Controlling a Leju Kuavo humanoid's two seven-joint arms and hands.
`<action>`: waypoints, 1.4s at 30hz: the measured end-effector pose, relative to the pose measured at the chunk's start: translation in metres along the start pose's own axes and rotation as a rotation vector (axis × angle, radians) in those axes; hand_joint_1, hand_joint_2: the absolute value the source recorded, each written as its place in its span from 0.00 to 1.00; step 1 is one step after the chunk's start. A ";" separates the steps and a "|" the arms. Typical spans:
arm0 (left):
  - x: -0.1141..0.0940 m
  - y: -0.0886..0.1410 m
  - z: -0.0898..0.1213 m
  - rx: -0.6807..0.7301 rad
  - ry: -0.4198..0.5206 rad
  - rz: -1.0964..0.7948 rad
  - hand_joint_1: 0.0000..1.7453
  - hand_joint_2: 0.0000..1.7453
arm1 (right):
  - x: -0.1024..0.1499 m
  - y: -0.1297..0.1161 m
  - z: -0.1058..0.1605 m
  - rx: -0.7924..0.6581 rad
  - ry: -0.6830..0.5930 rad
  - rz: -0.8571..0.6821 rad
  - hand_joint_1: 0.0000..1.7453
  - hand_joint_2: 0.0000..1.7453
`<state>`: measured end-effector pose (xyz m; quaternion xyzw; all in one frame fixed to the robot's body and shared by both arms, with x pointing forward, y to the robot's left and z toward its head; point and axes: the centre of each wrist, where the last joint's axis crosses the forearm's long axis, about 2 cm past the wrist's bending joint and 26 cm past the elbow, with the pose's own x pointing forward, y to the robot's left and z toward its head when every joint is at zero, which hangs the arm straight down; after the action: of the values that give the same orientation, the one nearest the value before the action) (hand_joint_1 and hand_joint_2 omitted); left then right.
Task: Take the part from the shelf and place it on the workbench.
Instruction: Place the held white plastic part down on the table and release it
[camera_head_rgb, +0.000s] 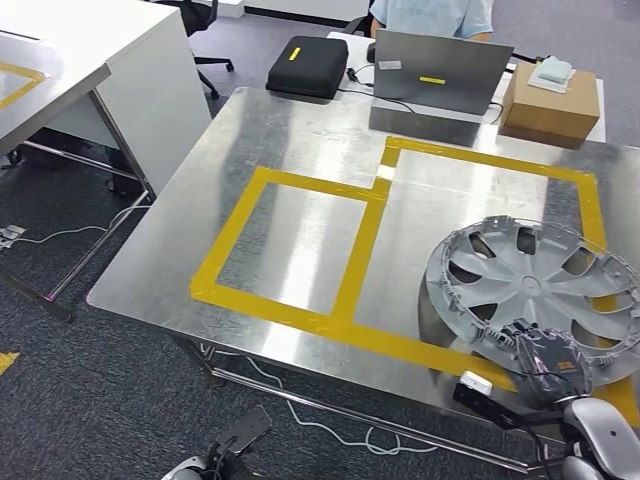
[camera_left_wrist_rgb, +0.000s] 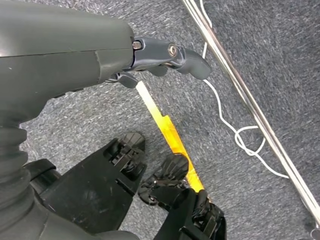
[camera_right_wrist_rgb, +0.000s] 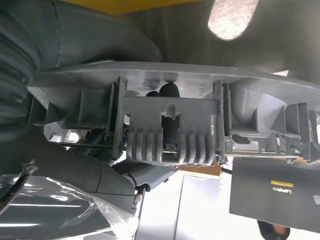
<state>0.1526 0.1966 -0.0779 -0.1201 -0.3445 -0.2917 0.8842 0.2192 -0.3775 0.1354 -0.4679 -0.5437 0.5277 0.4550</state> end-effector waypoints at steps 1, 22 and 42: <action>0.000 0.000 0.000 0.000 0.000 0.000 0.00 1.00 | 0.000 0.000 0.000 -0.001 -0.002 0.000 1.00 1.00; 0.001 -0.001 0.000 0.000 -0.011 -0.021 0.00 1.00 | 0.004 0.005 0.016 -0.053 -0.028 0.025 0.00 1.00; -0.002 -0.003 0.001 0.030 -0.012 -0.013 0.00 0.00 | 0.015 0.000 0.025 -0.140 0.098 -0.523 0.00 1.00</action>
<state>0.1493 0.1954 -0.0788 -0.1063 -0.3549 -0.2916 0.8819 0.1921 -0.3661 0.1344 -0.3666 -0.6585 0.3303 0.5682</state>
